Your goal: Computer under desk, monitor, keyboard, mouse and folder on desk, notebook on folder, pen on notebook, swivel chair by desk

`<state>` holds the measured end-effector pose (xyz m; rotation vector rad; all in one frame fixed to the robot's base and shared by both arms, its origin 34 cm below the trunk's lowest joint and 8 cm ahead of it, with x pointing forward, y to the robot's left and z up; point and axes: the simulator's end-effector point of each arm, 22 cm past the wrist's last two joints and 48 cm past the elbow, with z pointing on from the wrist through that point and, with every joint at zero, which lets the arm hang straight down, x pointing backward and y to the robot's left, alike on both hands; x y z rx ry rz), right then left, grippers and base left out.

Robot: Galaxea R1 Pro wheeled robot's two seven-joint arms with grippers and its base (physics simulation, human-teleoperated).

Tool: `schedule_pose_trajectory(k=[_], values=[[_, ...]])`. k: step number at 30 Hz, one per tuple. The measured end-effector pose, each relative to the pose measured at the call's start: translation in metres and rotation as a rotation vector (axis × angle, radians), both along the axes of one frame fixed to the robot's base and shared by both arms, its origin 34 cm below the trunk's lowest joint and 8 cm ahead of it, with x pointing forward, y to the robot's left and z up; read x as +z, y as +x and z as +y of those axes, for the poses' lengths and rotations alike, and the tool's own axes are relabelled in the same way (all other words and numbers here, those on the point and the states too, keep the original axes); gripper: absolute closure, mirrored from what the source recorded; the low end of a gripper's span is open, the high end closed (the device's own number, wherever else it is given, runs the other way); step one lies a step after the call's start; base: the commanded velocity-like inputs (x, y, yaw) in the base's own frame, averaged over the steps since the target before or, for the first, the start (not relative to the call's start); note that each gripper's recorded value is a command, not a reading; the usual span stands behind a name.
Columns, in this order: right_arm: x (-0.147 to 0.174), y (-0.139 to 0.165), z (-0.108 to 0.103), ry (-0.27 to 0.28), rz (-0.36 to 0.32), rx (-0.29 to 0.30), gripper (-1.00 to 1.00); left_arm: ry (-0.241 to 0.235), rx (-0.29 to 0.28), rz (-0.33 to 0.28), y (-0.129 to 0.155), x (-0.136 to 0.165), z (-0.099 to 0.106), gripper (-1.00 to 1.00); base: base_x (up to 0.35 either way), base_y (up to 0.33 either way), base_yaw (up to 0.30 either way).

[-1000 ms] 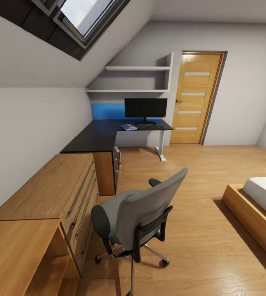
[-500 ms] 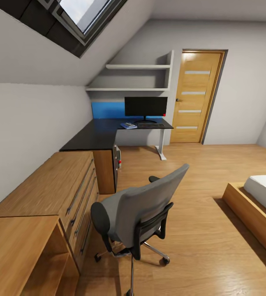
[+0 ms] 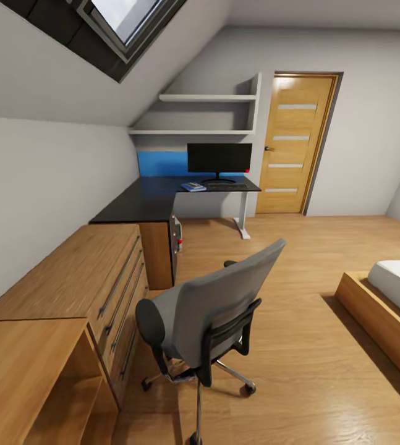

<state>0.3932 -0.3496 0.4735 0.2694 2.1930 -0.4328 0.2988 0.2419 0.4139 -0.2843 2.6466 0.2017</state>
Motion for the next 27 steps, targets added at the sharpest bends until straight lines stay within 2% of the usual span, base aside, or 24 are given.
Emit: schedule_pose_trajectory(k=[4, 5, 6, 8, 9, 10, 11, 12, 13, 16, 19, 25, 27], values=[[-0.008, -0.001, 0.000, 0.000, 0.000, 0.000, -1.00, -0.002, 0.001, -0.004, 0.001, -0.007, -0.001, -1.00, 0.000, 0.000, 0.000], [-0.009, 0.001, 0.004, 0.009, -0.006, 0.001, -1.00, -0.034, 0.012, -0.102, 0.054, 0.011, -0.014, -1.00, 0.000, 0.000, 0.000], [-0.010, 0.003, 0.006, 0.015, -0.013, 0.000, -1.00, -0.044, 0.005, -0.184, 0.112, 0.028, -0.020, -1.00, 0.000, 0.000, 0.000], [-0.013, 0.007, 0.007, 0.019, -0.020, 0.000, -1.00, -0.048, 0.003, -0.185, 0.123, 0.028, -0.021, -1.00, 0.000, 0.000, 0.000], [-0.001, 0.045, 0.008, 0.024, -0.075, -0.005, -1.00, -0.068, -0.010, -0.143, 0.150, 0.030, -0.030, -1.00, 0.000, 0.000, 0.000], [0.012, 0.083, 0.010, 0.023, -0.123, 0.010, -1.00, -0.080, -0.011, -0.219, 0.220, 0.058, -0.034, -1.00, 0.000, 0.000, 0.000], [0.014, 0.091, 0.009, 0.024, -0.135, 0.001, -1.00, -0.087, -0.008, -0.235, 0.237, 0.065, -0.036, -1.00, 0.000, 0.000, 0.000], [0.016, 0.101, 0.009, 0.025, -0.145, 0.003, -1.00, -0.096, 0.001, -0.228, 0.237, 0.062, -0.037, -1.00, 0.000, 0.000, 0.000], [0.022, 0.121, 0.010, 0.026, -0.160, 0.007, -1.00, -0.115, 0.015, -0.246, 0.257, 0.071, -0.040, -1.00, 0.000, 0.000, 0.000], [0.029, 0.152, 0.010, 0.028, -0.179, 0.006, -1.00, -0.149, 0.042, -0.277, 0.285, 0.082, -0.046, -1.00, 0.000, 0.000, 0.000], [0.050, 0.201, 0.011, 0.029, -0.216, 0.012, -1.00, -0.181, 0.059, -0.330, 0.328, 0.106, -0.052, -1.00, 0.000, 0.000, 0.000], [0.091, 0.272, 0.010, 0.031, -0.307, 0.009, -1.00, -0.196, 0.054, -0.374, 0.378, 0.134, -0.051, -1.00, 0.000, 0.000, 0.000], [0.101, 0.290, 0.011, 0.036, -0.317, 0.007, -1.00, -0.198, 0.054, -0.384, 0.386, 0.137, -0.050, -1.00, 0.000, 0.000, 0.000]])
